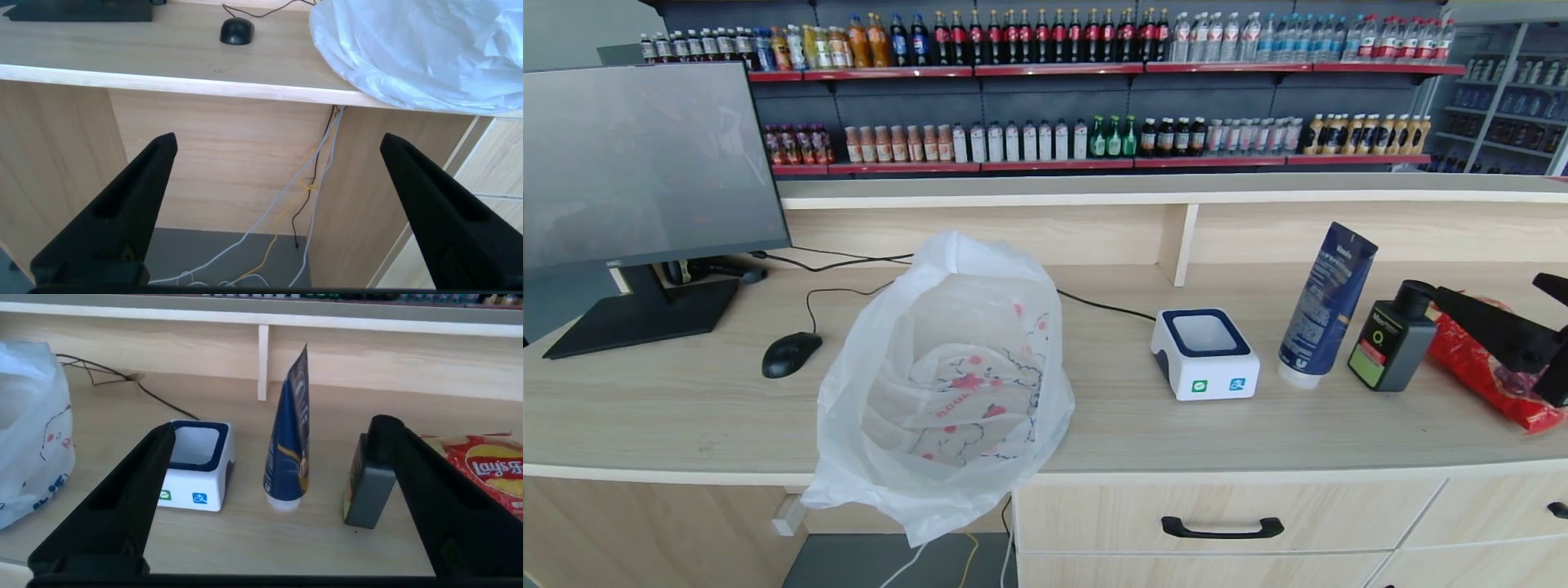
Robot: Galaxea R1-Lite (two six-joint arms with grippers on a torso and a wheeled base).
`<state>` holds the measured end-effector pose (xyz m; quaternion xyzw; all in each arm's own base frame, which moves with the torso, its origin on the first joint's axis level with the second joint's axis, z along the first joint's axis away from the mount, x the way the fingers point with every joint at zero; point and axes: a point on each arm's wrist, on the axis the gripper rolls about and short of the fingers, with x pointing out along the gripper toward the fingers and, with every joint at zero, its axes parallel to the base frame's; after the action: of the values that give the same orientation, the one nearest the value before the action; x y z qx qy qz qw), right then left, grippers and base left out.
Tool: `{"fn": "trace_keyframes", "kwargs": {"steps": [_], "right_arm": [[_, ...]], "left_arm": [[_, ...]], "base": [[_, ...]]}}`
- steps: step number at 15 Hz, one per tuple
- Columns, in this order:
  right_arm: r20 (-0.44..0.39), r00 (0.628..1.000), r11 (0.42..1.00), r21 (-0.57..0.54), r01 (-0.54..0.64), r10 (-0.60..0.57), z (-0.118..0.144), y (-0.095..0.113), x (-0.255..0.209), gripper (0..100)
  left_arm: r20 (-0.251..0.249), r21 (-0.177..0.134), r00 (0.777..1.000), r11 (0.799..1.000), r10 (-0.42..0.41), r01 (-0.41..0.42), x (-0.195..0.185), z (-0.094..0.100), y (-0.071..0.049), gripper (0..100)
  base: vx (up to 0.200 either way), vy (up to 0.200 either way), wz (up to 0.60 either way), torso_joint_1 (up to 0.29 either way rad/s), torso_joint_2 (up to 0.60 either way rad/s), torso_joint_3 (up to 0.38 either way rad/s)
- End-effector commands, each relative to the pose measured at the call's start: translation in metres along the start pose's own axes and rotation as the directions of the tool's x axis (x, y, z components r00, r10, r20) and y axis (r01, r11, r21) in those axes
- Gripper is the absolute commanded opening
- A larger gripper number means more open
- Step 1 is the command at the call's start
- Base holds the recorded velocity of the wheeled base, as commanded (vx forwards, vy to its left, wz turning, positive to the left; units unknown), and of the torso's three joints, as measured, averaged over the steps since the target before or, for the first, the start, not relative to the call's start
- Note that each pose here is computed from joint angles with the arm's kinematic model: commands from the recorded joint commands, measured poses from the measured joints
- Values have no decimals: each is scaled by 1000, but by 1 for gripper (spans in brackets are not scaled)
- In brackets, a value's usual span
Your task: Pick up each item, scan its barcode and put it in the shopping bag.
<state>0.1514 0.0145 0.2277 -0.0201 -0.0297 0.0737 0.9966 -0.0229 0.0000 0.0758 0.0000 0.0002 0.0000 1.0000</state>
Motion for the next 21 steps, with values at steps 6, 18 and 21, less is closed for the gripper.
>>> {"fn": "trace_keyframes", "kwargs": {"steps": [6, 18, 21], "right_arm": [[-62, 998, 999, 23, 31, -29, -15, -8, 53, 100], [-61, 998, 999, 43, 12, -10, -24, -6, 106, 100], [-68, 995, 996, 50, 69, -66, -25, -7, 107, 100]], "left_arm": [[0, 0, 1000, 1000, 0, 0, 0, 0, 0, 100], [0, 0, 1000, 1000, 0, 0, 0, 0, 0, 100], [0, 0, 1000, 1000, 0, 0, 0, 0, 0, 100]], "base": [[0, 0, 0, 0, 0, 0], [0, 0, 0, 0, 0, 0], [0, 0, 0, 0, 0, 0]]}}
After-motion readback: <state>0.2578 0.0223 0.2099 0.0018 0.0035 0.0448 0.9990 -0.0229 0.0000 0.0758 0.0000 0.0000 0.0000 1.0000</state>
